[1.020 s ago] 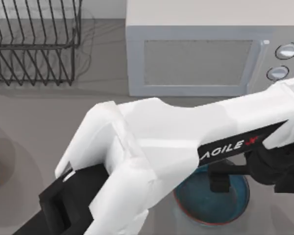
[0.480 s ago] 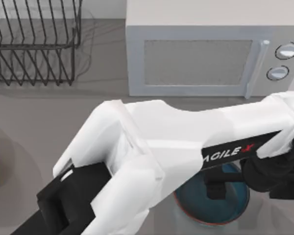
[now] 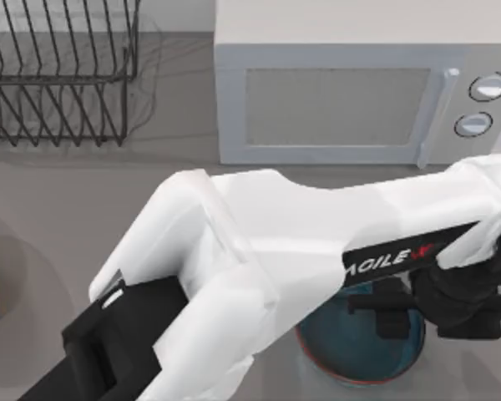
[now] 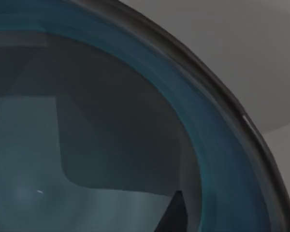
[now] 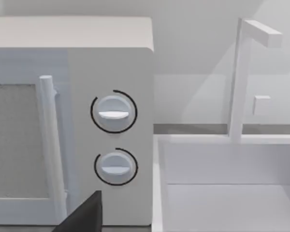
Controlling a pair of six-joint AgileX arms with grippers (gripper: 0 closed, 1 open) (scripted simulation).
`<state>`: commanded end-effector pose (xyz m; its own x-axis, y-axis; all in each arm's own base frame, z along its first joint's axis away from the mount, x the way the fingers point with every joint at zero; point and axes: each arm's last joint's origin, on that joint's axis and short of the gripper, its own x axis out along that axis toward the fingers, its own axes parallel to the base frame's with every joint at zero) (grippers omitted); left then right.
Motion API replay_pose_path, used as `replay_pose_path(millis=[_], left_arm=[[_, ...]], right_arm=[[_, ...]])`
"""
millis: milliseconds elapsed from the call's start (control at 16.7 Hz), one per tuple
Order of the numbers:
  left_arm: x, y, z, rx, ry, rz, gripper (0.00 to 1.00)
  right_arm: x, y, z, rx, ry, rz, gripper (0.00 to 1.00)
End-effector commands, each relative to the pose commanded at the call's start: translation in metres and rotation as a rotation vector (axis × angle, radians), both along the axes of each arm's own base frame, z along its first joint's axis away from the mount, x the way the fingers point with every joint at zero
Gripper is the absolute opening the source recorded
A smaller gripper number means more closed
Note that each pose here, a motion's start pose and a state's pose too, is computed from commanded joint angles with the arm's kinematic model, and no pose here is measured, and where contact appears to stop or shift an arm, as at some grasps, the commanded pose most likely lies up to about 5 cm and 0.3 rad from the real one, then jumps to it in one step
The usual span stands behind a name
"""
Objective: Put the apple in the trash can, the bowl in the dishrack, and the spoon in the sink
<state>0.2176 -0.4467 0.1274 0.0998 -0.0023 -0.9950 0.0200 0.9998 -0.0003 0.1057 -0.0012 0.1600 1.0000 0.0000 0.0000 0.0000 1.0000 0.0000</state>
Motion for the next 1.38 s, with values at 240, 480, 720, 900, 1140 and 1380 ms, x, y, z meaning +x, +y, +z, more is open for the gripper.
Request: replay_pose_path(millis=[240,480,720,900,1140,1380], left_arm=[[0.0,0.0,0.0,0.0,0.0,0.0,0.02],[0.0,0.0,0.0,0.0,0.0,0.0,0.0],[0.0,0.0,0.0,0.0,0.0,0.0,0.0],[-0.002,-0.001,0.002,0.004,0.002,-0.004,0.0],[0.0,-0.006,0.014,0.034,0.017,0.001,0.0],[0.001,-0.01,0.047,0.033,0.017,0.001,0.0]], right_arm=[[0.0,0.0,0.0,0.0,0.0,0.0,1.0],[0.0,0.0,0.0,0.0,0.0,0.0,1.0],[0.0,0.0,0.0,0.0,0.0,0.0,1.0],[0.0,0.0,0.0,0.0,0.0,0.0,1.0],[0.0,0.0,0.0,0.0,0.0,0.0,1.0],[0.0,0.0,0.0,0.0,0.0,0.0,1.0]])
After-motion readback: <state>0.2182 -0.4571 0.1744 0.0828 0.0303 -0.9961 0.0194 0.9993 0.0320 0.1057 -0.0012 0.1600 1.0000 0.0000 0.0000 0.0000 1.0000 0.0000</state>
